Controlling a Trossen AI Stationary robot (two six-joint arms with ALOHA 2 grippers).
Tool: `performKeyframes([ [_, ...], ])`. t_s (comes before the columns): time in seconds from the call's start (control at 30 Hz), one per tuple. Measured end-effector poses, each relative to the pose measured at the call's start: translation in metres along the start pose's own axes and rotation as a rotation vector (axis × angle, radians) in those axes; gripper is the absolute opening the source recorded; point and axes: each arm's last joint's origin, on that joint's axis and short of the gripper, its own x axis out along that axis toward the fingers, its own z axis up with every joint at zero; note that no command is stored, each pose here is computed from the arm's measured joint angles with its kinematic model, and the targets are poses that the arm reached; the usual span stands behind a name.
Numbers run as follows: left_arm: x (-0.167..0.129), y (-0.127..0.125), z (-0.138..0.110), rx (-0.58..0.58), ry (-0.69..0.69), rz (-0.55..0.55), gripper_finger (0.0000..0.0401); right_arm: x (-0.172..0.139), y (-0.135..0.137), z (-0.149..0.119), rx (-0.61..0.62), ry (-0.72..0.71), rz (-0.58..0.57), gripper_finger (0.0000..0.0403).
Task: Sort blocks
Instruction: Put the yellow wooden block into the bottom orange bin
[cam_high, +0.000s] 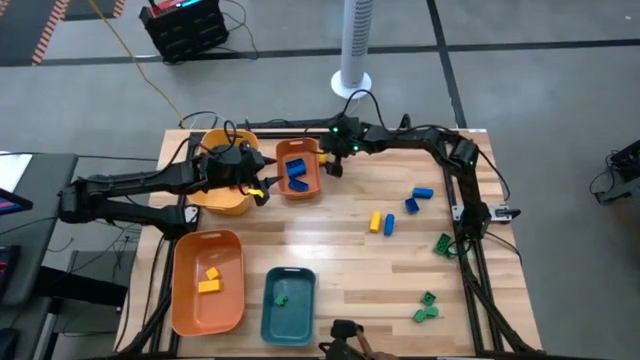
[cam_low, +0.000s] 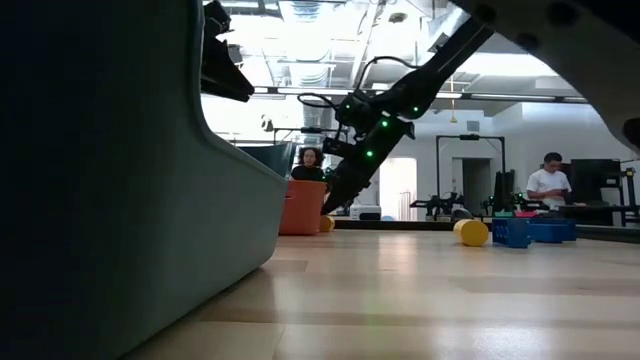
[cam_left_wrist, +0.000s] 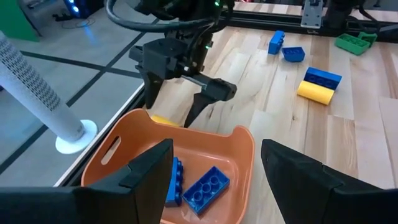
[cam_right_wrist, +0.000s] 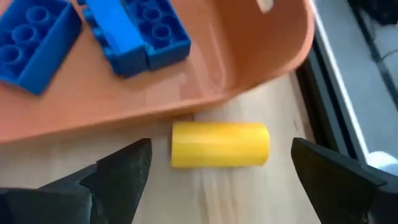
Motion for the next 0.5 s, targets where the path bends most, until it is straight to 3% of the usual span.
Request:
performKeyframes([
  [0.5, 0.0, 0.0002, 0.0001, 0.0, -0.001, 0.004, 0.024, 0.0035, -0.0065, 0.0006, -0.035, 0.072, 0.045, 0.0397],
])
